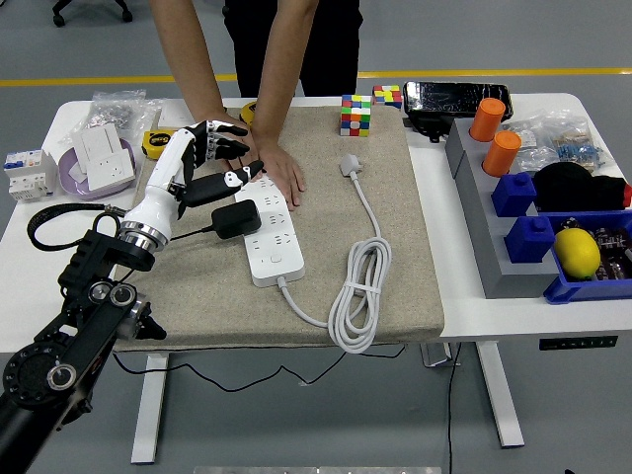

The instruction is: Pick up the plug,place it near the board,insert it into the board,press the button

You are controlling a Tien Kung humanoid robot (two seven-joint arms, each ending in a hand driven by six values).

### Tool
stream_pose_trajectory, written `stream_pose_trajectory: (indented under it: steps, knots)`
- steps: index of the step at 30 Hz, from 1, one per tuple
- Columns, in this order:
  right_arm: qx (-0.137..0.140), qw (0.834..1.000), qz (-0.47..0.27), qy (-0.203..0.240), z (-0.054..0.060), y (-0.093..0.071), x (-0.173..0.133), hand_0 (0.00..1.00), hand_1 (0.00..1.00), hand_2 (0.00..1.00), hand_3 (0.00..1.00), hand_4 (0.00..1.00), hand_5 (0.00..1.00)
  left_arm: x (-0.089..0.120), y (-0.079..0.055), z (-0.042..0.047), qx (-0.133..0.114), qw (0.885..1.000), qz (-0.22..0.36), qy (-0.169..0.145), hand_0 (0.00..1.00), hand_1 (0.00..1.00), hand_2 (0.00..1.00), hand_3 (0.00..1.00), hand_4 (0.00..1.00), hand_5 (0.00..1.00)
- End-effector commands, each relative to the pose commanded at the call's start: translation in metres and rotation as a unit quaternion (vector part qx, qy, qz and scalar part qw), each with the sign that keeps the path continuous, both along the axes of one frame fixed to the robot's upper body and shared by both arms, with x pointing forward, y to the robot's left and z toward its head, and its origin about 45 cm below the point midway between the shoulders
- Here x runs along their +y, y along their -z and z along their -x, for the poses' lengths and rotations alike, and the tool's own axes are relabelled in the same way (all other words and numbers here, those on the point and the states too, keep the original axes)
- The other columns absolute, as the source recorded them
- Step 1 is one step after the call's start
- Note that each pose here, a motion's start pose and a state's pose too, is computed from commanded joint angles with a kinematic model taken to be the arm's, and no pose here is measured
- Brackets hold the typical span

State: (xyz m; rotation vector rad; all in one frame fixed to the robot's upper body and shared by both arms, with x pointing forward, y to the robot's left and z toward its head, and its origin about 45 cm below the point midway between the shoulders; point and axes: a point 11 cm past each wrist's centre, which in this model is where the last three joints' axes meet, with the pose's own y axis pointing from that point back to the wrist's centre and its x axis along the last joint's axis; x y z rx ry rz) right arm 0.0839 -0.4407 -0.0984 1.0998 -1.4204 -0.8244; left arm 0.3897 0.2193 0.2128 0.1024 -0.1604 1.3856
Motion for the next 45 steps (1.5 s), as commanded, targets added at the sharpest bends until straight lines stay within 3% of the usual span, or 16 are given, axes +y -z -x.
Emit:
stream_pose_trajectory:
  steps: [3, 10, 15, 21, 27, 45]
  knots:
    - [-0.001, 1.0, 0.0, 0.0, -0.001, 0.0, 0.0, 0.849, 0.757, 0.746, 0.78, 0.998, 0.876, 0.001, 0.006, -0.0047, 0.013, 1.0, -0.002, -0.002, 0.887, 0.945, 0.898, 0.84, 0.998, 0.248]
    - [-0.001, 1.0, -0.001, 0.0, 0.0, 0.0, 0.001, 0.849, 0.757, 0.747, 0.78, 0.998, 0.876, 0.005, 0.029, -0.0153, 0.044, 0.995, -0.085, -0.001, 0.899, 0.948, 0.899, 0.845, 0.998, 0.242]
    - [0.0, 1.0, -0.001, 0.0, 0.0, 0.0, 0.001, 0.849, 0.757, 0.747, 0.78, 0.998, 0.875, 0.01, 0.045, -0.0207, 0.064, 0.985, -0.159, 0.003, 0.883, 0.923, 0.862, 0.822, 0.998, 0.246]
    - [0.003, 1.0, 0.0, 0.0, 0.003, 0.001, 0.0, 0.848, 0.757, 0.746, 0.78, 0.998, 0.877, 0.012, 0.056, -0.0243, 0.071, 0.968, -0.239, 0.011, 0.873, 0.912, 0.834, 0.799, 0.998, 0.238]
    - [0.001, 1.0, 0.0, 0.0, 0.001, 0.0, 0.0, 0.849, 0.757, 0.746, 0.78, 0.998, 0.876, 0.014, 0.063, -0.0244, 0.077, 0.956, -0.281, 0.016, 0.869, 0.902, 0.809, 0.766, 0.998, 0.223]
    - [0.003, 1.0, 0.001, -0.002, 0.002, 0.0, -0.001, 0.849, 0.757, 0.745, 0.779, 0.998, 0.876, 0.016, 0.068, -0.0235, 0.072, 0.933, -0.352, 0.024, 0.836, 0.853, 0.746, 0.714, 0.998, 0.207]
